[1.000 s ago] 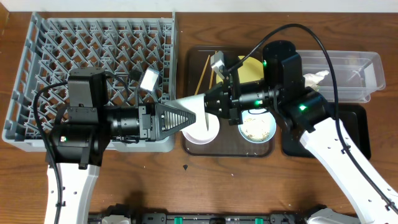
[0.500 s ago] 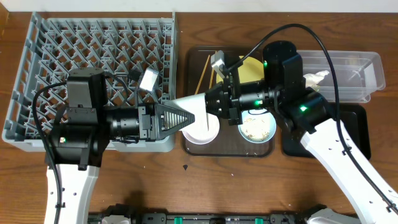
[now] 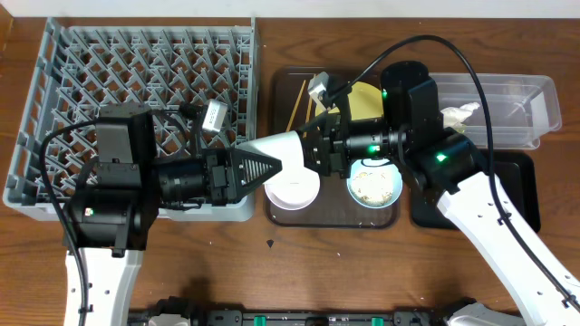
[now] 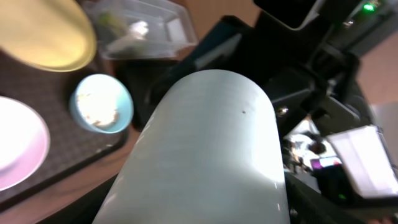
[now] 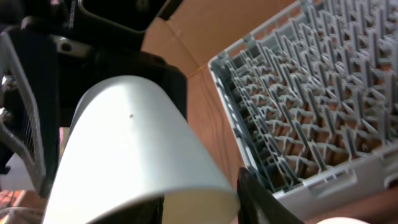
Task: Sort waste into correct bins and load items into the dishwasher
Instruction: 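Hand the white cup from the right gripper to the left gripper, then place the white cup into the dish rack with the left gripper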
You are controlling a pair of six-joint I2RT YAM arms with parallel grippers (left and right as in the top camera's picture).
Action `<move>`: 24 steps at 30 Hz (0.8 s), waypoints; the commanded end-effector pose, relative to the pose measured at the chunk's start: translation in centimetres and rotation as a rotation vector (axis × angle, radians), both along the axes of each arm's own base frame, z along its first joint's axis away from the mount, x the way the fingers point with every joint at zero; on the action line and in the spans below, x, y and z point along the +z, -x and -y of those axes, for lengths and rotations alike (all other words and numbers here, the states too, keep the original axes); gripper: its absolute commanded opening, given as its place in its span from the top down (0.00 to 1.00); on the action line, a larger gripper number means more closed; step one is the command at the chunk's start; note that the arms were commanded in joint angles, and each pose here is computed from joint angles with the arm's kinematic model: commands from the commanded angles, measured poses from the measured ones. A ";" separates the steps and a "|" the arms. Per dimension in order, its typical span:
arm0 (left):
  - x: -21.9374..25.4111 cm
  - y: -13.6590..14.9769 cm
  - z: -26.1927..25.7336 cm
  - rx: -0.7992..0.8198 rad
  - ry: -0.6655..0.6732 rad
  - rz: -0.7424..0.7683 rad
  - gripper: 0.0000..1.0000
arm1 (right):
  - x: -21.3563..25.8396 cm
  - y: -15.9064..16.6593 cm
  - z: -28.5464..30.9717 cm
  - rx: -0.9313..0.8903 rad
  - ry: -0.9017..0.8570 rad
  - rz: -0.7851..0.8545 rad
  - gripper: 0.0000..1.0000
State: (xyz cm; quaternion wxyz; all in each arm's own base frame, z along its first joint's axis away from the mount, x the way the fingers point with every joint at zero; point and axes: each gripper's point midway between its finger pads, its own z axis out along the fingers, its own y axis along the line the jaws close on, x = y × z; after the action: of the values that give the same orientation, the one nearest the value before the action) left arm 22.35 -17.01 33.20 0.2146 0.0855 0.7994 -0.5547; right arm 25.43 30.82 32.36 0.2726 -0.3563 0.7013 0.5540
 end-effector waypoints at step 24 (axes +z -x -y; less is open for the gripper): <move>-9.9 -2.0 -19.7 0.877 -0.919 -0.226 0.33 | -3.7 -1.4 2.8 -0.140 0.160 -0.121 0.60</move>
State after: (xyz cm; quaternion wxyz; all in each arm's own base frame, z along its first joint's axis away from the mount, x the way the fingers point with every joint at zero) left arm 24.11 -3.71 24.07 0.2579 -0.1621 0.9352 -0.1805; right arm 26.30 28.51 29.10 0.2222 -0.2912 0.7698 0.5227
